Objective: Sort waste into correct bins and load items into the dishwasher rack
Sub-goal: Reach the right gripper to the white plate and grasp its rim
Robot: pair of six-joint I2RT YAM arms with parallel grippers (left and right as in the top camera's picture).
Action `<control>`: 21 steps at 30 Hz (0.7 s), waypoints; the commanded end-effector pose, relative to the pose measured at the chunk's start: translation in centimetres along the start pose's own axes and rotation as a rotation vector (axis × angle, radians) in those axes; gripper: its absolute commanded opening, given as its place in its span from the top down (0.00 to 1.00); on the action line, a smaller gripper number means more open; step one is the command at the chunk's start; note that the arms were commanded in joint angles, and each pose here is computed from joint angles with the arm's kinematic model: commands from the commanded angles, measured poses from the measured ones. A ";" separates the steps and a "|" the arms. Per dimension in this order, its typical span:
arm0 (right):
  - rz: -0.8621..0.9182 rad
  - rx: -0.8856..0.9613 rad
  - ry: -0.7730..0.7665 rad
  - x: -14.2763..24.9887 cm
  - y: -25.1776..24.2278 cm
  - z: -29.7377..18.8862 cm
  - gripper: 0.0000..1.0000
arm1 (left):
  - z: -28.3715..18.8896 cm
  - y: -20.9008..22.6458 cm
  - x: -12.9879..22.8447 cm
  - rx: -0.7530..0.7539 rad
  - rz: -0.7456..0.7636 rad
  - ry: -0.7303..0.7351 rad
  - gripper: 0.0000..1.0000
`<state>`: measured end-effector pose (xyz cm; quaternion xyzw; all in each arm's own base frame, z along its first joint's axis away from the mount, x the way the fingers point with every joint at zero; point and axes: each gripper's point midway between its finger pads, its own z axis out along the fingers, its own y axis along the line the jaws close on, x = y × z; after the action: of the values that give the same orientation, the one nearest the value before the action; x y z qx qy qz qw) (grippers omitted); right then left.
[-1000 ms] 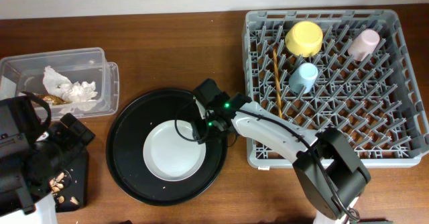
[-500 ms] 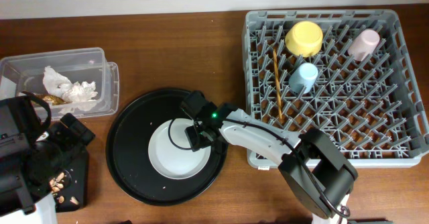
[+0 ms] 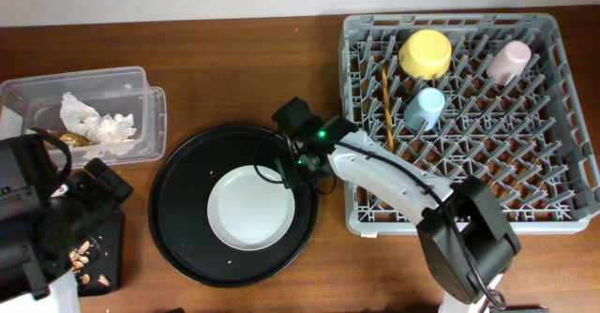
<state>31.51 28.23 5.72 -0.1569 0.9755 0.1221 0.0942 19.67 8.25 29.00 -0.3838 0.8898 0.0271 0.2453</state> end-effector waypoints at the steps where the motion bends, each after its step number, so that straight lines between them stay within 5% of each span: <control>1: -0.038 0.022 0.041 1.5 0.6 2.0 0.43 | -0.3 0.0 -0.2 0.009 -0.016 -0.010 0.01; 12: -0.086 0.040 0.079 3.2 1.8 4.8 0.50 | -0.3 0.0 -0.2 0.009 -0.016 -0.010 0.01; 21: 0.012 0.003 0.096 3.7 2.4 4.9 0.96 | -0.3 0.0 -0.2 0.009 -0.016 -0.010 0.01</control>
<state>28.21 30.33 0.59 -0.1634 0.9792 0.1070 0.0543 19.67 8.25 29.00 -0.3839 0.8898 0.0273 0.2453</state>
